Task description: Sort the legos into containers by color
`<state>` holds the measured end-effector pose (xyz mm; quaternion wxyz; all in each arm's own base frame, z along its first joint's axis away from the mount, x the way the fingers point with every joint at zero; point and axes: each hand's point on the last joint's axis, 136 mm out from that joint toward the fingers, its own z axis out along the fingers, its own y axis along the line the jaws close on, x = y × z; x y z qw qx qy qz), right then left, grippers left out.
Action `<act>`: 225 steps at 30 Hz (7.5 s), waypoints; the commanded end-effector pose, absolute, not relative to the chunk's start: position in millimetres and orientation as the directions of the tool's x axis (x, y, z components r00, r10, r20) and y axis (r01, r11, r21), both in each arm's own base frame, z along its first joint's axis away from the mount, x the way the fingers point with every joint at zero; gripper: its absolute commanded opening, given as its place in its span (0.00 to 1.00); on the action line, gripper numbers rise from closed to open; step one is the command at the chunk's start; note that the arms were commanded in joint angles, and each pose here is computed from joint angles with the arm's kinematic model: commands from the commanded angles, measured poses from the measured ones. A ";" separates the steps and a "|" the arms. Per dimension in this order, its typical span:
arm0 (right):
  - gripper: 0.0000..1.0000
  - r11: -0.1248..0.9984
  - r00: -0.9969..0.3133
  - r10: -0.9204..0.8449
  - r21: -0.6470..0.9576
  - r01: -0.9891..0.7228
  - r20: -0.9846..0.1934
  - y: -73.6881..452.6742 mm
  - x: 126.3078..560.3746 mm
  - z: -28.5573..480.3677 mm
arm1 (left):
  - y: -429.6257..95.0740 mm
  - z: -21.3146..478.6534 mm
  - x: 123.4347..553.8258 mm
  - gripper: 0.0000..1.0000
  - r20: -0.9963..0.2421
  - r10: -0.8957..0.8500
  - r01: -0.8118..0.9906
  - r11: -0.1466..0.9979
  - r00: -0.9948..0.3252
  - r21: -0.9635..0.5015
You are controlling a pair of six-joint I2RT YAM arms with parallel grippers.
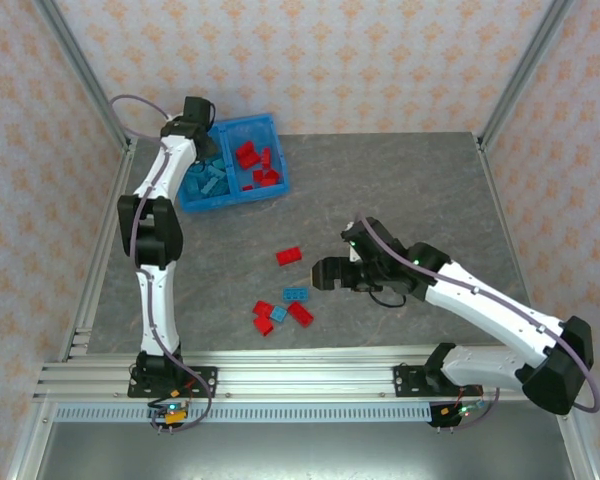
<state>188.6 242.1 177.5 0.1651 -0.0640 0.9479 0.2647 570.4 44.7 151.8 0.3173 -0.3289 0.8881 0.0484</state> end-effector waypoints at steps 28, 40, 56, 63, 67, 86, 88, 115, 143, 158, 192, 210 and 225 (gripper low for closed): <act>0.98 0.953 -0.919 -0.265 0.063 -0.295 -0.293 351.4 314.0 52.8 | -143.5 238.6 146.7 1.00 -0.796 0.576 0.906 0.413 -0.186 0.087; 0.93 0.957 -0.933 -0.285 -0.020 -0.288 -0.222 346.2 316.0 15.0 | -149.4 206.0 126.6 1.00 -0.762 0.643 0.964 0.244 -0.077 0.108; 0.48 0.951 -0.900 -0.241 0.095 -0.293 -0.363 352.1 318.2 65.5 | -151.9 198.4 106.6 1.00 -0.754 0.654 0.982 0.095 0.061 0.162; 0.47 0.916 -0.789 -0.179 0.193 -0.351 -0.588 365.8 337.0 146.8 | -155.6 196.2 114.9 1.00 -0.772 0.623 0.963 0.106 0.129 0.246; 0.46 0.913 -0.727 -0.155 0.184 -0.364 -0.668 386.3 371.2 177.9 | -155.1 202.8 144.1 1.00 -0.823 0.568 0.924 0.302 0.025 0.236; 0.48 0.918 -0.616 -0.057 0.201 -0.342 -0.786 437.1 539.6 151.5 | -107.7 178.1 208.3 1.00 -0.883 0.299 0.567 0.822 -0.362 0.046; 0.48 0.901 -0.604 -0.049 0.226 -0.371 -0.795 444.8 542.7 150.9 | -108.3 178.2 207.5 1.00 -0.880 0.309 0.575 0.816 -0.361 0.051; 0.90 0.787 -0.703 -0.199 0.316 -0.530 -0.683 347.7 365.5 277.5 | -113.5 158.9 238.5 1.00 -0.440 -0.208 -0.008 0.910 -0.874 -0.414; 0.95 0.837 -0.875 -0.222 0.377 -0.398 -0.431 233.9 217.3 208.1 | -180.8 15.7 155.0 0.83 -0.145 0.053 0.066 0.994 -0.988 -0.088; 0.92 0.766 -0.924 -0.317 0.517 -0.383 -0.215 237.8 162.7 188.4 | -176.5 18.5 165.8 0.30 -0.178 0.049 0.055 0.998 -0.983 -0.030; 0.94 0.819 -0.818 0.071 0.502 -0.279 -0.570 192.3 194.6 275.8 | -113.3 166.2 577.8 0.36 -0.643 -0.106 -0.138 0.990 -0.759 -0.001; 0.96 0.806 -0.795 0.090 0.512 -0.296 -0.600 206.2 212.5 274.3 | -149.3 233.3 474.1 0.75 -0.595 -0.257 -0.041 0.935 -0.762 -0.351; 0.97 0.808 -0.833 0.006 0.493 -0.322 -0.554 226.0 220.6 245.9 | -152.2 121.1 259.7 0.80 -0.352 -0.379 -0.211 0.877 -0.856 -0.430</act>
